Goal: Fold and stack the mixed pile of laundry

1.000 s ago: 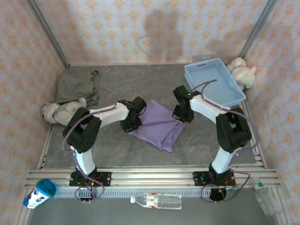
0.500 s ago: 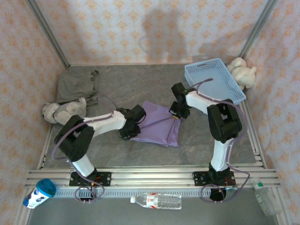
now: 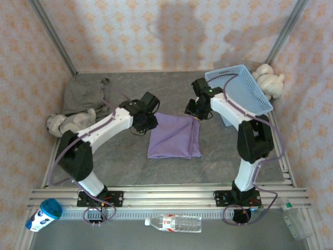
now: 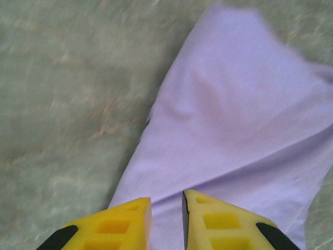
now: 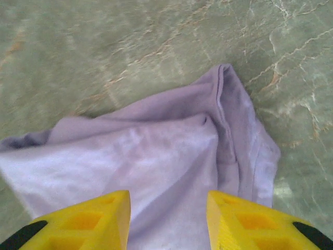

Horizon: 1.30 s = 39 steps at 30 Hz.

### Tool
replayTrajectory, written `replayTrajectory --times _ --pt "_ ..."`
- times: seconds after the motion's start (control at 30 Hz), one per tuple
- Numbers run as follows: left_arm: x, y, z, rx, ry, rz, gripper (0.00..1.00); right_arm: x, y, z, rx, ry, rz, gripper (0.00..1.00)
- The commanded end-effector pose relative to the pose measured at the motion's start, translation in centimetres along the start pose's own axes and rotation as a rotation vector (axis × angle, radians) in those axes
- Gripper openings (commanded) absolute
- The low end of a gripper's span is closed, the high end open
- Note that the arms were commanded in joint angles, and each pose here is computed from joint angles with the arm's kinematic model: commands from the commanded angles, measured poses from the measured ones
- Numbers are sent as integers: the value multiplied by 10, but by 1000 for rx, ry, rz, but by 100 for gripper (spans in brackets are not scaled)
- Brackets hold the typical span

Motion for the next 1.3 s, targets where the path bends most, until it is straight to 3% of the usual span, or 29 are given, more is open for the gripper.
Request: replayTrajectory --times 0.0,0.23,0.37,0.53,0.83,0.9,0.93,1.03,1.27 --pt "-18 -20 -13 -92 -10 -34 21 23 -6 38 12 77 9 43" --pt "-73 -43 -22 -140 51 -101 19 26 -12 125 -42 175 -40 43" --pt "-96 -44 -19 -132 94 -112 18 11 -5 151 -76 183 -96 42" --pt "-110 -47 -10 -128 132 -101 18 -4 12 152 -42 169 -109 40" --pt "-127 -36 1 -129 131 -168 18 -30 6 148 2 194 62 31" --pt "-132 -31 3 -132 128 -193 18 -29 6 147 11 183 73 25" --pt "-136 -29 3 -133 130 -207 18 -28 6 146 18 179 76 16" --pt "-143 -23 5 -141 138 -239 17 -15 9 140 39 152 85 0" --pt "-149 -16 5 -181 128 -298 17 45 -18 135 70 50 207 0"
Point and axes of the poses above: each hand's point on the last joint's axis, 136 mm out from that joint toward the fingers, its own x axis back along the fingers, its own y axis along the line the jaws close on, z = x × y, the point moved 10 cm from there along x, back along the fingers, and after that the axes turned 15 degrees about x, right-handed, at the moved point
